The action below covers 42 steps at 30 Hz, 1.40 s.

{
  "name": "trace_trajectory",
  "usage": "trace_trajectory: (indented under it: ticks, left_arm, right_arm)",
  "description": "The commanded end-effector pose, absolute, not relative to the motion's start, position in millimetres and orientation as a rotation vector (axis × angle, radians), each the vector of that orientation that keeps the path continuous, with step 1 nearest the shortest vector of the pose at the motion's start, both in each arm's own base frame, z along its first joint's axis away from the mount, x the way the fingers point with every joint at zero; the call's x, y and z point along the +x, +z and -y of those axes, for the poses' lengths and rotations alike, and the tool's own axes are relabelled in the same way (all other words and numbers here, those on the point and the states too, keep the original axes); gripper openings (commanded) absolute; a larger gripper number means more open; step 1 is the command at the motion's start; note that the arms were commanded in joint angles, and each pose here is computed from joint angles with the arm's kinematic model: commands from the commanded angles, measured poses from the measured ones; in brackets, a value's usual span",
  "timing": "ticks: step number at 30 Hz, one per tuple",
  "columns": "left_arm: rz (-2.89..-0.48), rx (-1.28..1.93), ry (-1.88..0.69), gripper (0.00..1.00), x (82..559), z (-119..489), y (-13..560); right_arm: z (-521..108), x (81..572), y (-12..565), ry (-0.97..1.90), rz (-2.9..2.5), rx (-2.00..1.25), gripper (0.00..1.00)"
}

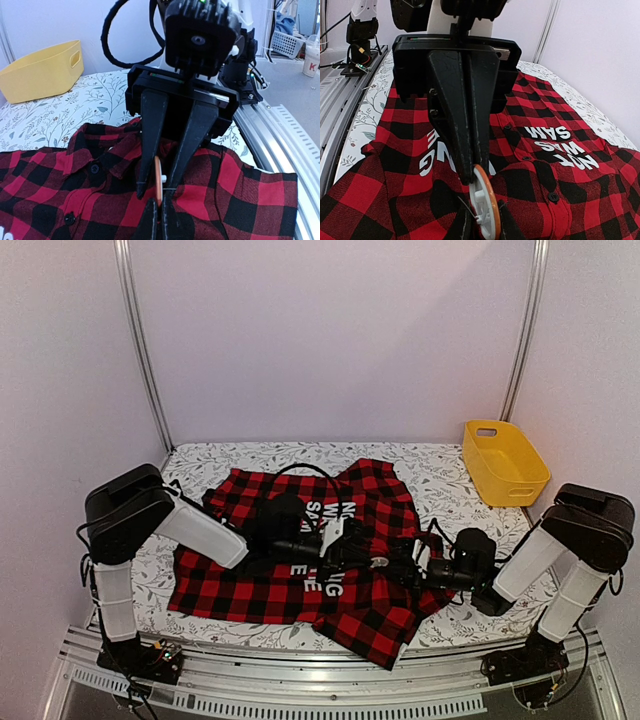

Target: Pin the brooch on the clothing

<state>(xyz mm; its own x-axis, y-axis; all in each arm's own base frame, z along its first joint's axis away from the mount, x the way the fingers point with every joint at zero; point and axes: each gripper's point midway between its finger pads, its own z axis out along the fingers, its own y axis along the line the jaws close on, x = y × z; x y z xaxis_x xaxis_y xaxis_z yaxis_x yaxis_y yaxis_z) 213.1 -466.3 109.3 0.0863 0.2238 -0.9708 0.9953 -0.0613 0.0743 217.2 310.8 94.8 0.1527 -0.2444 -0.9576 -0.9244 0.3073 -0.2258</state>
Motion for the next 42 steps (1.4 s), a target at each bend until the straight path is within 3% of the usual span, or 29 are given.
trace_trajectory:
  ticks: [1, 11, 23, 35, 42]
  left_arm:
    - [-1.242, 1.433, -1.079, 0.00, 213.5, 463.9, 124.6]
    - [-1.244, 1.432, -1.069, 0.00, 214.4, 464.3, 124.4]
    - [-1.267, 1.423, -1.036, 0.00, 216.7, 465.8, 122.8]
    - [-1.279, 1.413, -1.021, 0.00, 219.0, 465.3, 123.2]
    - [-1.286, 1.418, -1.019, 0.00, 220.0, 466.2, 122.7]
  right_arm:
    - [-311.7, 229.6, 103.4, 0.697, -1.364, -1.129, 0.15]
    - [-306.6, 243.1, 113.6, 0.752, -1.436, -1.005, 0.10]
    - [-303.4, 257.9, 124.0, 0.785, -1.498, -0.868, 0.16]
    - [-298.8, 258.5, 129.9, 0.797, -1.501, -0.817, 0.12]
    - [-303.7, 256.5, 125.2, 0.801, -1.509, -0.866, 0.16]
